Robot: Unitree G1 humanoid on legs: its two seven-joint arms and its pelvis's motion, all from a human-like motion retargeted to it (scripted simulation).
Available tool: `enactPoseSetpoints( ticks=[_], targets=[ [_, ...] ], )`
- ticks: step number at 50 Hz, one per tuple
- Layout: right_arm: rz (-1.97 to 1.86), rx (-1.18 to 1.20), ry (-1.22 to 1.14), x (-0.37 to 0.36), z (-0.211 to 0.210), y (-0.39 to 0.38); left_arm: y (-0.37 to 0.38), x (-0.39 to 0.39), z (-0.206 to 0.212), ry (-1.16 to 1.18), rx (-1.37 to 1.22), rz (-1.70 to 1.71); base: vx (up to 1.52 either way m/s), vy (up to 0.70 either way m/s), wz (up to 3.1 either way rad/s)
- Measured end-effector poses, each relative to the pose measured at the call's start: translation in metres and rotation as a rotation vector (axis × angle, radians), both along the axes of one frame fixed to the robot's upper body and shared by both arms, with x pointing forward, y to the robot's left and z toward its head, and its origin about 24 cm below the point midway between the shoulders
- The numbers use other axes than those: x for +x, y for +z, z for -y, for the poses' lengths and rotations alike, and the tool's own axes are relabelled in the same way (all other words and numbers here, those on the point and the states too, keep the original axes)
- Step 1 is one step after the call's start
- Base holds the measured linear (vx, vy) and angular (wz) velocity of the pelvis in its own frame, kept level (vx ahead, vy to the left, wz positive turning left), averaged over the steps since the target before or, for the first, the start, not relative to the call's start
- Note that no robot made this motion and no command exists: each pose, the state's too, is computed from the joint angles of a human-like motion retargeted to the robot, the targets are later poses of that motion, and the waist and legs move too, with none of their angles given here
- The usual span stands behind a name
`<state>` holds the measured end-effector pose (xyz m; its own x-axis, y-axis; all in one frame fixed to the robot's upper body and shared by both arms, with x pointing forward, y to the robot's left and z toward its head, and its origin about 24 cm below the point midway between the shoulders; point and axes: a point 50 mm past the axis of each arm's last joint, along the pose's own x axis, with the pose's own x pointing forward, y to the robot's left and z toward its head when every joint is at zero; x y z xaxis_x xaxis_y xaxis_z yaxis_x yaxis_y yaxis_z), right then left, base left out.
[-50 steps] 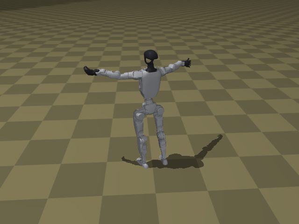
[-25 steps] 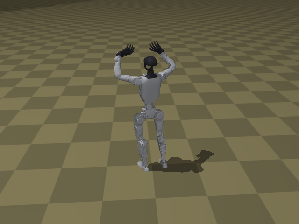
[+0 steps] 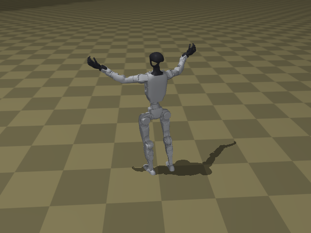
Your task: In place motions
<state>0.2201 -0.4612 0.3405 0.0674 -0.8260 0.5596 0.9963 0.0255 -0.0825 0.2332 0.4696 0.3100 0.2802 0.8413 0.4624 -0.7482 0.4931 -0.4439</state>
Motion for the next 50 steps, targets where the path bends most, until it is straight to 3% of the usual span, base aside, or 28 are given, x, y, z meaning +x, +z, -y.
enactPoseSetpoints(
  ticks=[5, 7, 12, 15, 17, 19, 25, 27, 30, 32, 34, 35, 37, 39, 41, 46, 50],
  targets=[
    [-0.101, -0.604, -0.094, 0.011, -0.092, 0.074, 0.095, 0.011, 0.085, -0.049, 0.61, 0.056, 0.0, 0.0, 0.0],
    [-0.124, -0.87, -0.209, 0.001, -0.137, 0.099, 0.124, 0.004, 0.132, 0.048, 0.885, 0.1, 0.0, 0.0, 0.0],
    [0.187, -1.545, -0.536, -0.045, -0.253, 0.12, 0.155, -0.027, 0.223, 0.643, 1.328, 0.341, 0.0, 0.0, 0.0],
    [0.355, -1.814, -0.457, -0.048, -0.288, 0.107, 0.141, -0.034, 0.25, 0.902, 1.365, 0.749, 0.0, 0.0, 0.0],
    [0.309, -1.81, -0.407, -0.039, -0.279, 0.109, 0.132, -0.022, 0.243, 0.87, 1.385, 0.735, 0.0, -0.01, 0.09],
    [0.19, -1.672, -0.45, -0.026, -0.248, 0.118, 0.126, -0.004, 0.218, 0.808, 1.369, 0.503, 0.0, 0.0, 0.0],
    [-0.306, -0.856, -0.554, -0.005, -0.079, 0.083, 0.065, 0.025, 0.082, 0.589, 1.005, -0.373, 0.0, 0.0, 0.0],
    [-0.449, -0.509, -0.503, -0.013, -0.023, 0.048, 0.025, 0.024, 0.034, 0.442, 0.717, -0.653, 0.0, 0.0, 0.0],
    [-0.575, 0.018, -0.341, -0.029, 0.034, -0.015, -0.066, 0.018, -0.011, 0.005, 0.02, -0.886, 0.0, 0.0, 0.0],
    [-0.58, 0.25, -0.16, -0.034, 0.048, -0.046, -0.112, 0.027, 0.0, -0.44, -0.357, -0.743, -0.03, 0.0, 0.0],
    [-0.502, 0.335, -0.049, -0.029, 0.05, -0.061, -0.123, 0.031, 0.007, -0.647, -0.505, -0.411, 0.0, 0.0, 0.0],
    [-0.439, 0.336, -0.027, -0.026, 0.048, -0.064, -0.123, 0.029, 0.005, -0.638, -0.563, -0.26, 0.0, 0.0, 0.0],
    [-0.284, 0.228, -0.045, -0.016, 0.037, -0.05, -0.109, 0.017, -0.008, -0.394, -0.495, -0.183, 0.0, 0.0, 0.0],
    [-0.18, 0.042, -0.055, -0.003, 0.016, -0.023, -0.078, 0.013, -0.009, -0.237, -0.261, -0.268, 0.0, 0.0, 0.0],
    [-0.153, -0.168, -0.052, 0.009, -0.015, 0.01, -0.043, 0.022, 0.005, -0.229, -0.027, -0.355, 0.0, 0.0, 0.0],
    [-0.182, -0.816, -0.149, 0.014, -0.121, 0.089, 0.059, 0.044, 0.091, -0.29, 0.563, -0.198, 0.04, 0.0, 0.03],
    [-0.009, -1.35, -0.452, -0.02, -0.218, 0.122, 0.122, 0.018, 0.182, 0.047, 1.12, 0.02, 0.06, 0.01, 0.0]
  ],
)
